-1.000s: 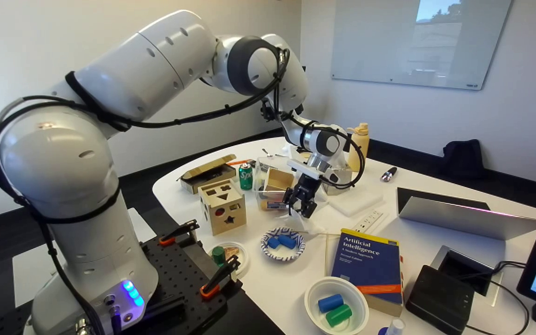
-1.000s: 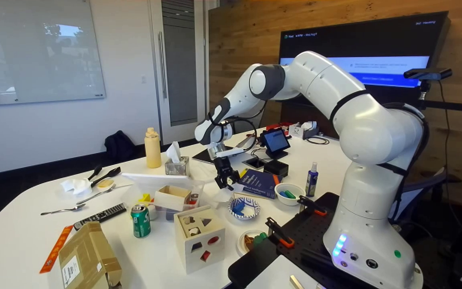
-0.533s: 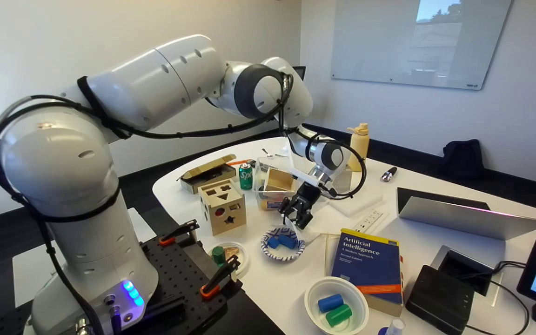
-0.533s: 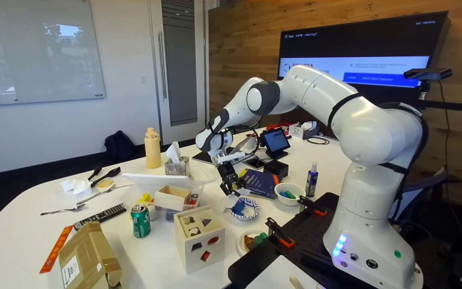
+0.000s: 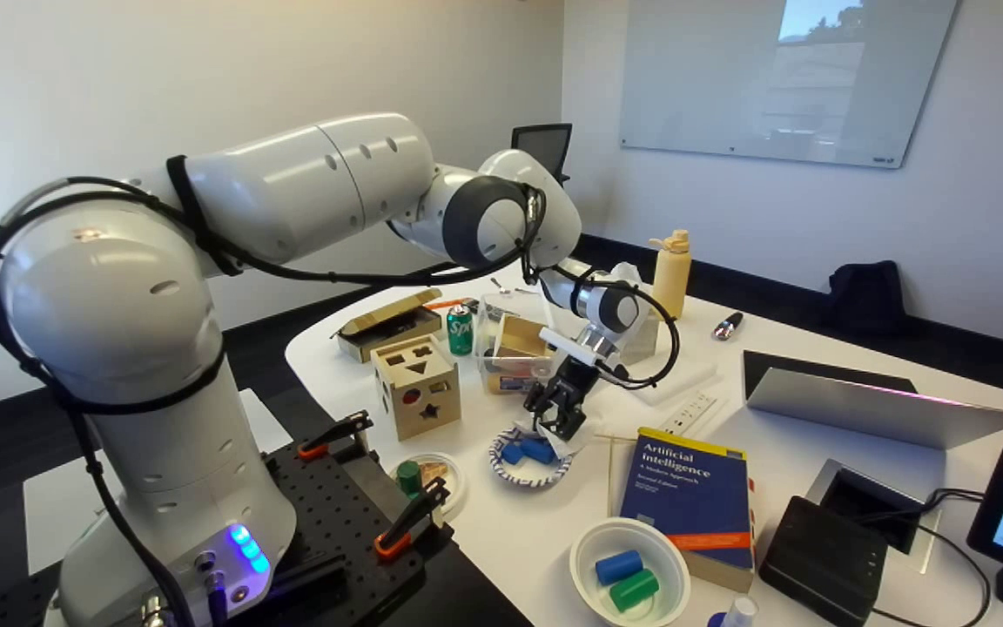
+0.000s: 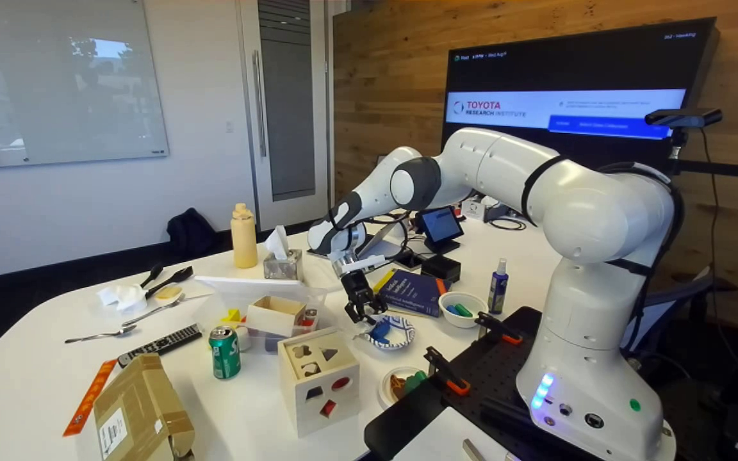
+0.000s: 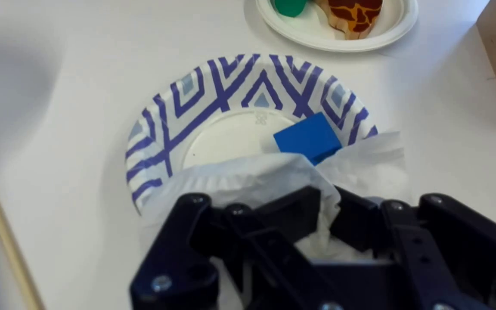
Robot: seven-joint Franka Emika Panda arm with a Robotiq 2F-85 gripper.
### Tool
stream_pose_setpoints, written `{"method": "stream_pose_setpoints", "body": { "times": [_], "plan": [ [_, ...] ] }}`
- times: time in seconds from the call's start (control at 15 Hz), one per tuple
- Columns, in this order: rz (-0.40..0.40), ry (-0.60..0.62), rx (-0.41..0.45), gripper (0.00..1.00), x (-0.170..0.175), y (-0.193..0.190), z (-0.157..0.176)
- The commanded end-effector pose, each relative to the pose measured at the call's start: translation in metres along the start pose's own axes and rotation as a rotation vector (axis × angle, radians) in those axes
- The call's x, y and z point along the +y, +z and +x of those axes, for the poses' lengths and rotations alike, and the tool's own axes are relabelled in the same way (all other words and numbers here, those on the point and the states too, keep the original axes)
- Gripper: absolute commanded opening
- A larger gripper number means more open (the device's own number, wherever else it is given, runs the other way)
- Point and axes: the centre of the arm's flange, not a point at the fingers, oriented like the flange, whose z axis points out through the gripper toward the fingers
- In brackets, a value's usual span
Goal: Pick up a wipe and put it on the table
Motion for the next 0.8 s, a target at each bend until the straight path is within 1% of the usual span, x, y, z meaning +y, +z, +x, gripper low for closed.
{"method": "stream_pose_setpoints", "body": {
  "times": [0.0,0.33,0.73],
  "plan": [
    [0.002,-0.004,0.010,0.00,-0.017,-0.034,0.008],
    [-0.006,-0.011,0.042,0.00,-0.028,-0.061,0.002],
    [-0.025,-0.024,0.104,0.00,-0.034,-0.068,0.018]
  ]
}}
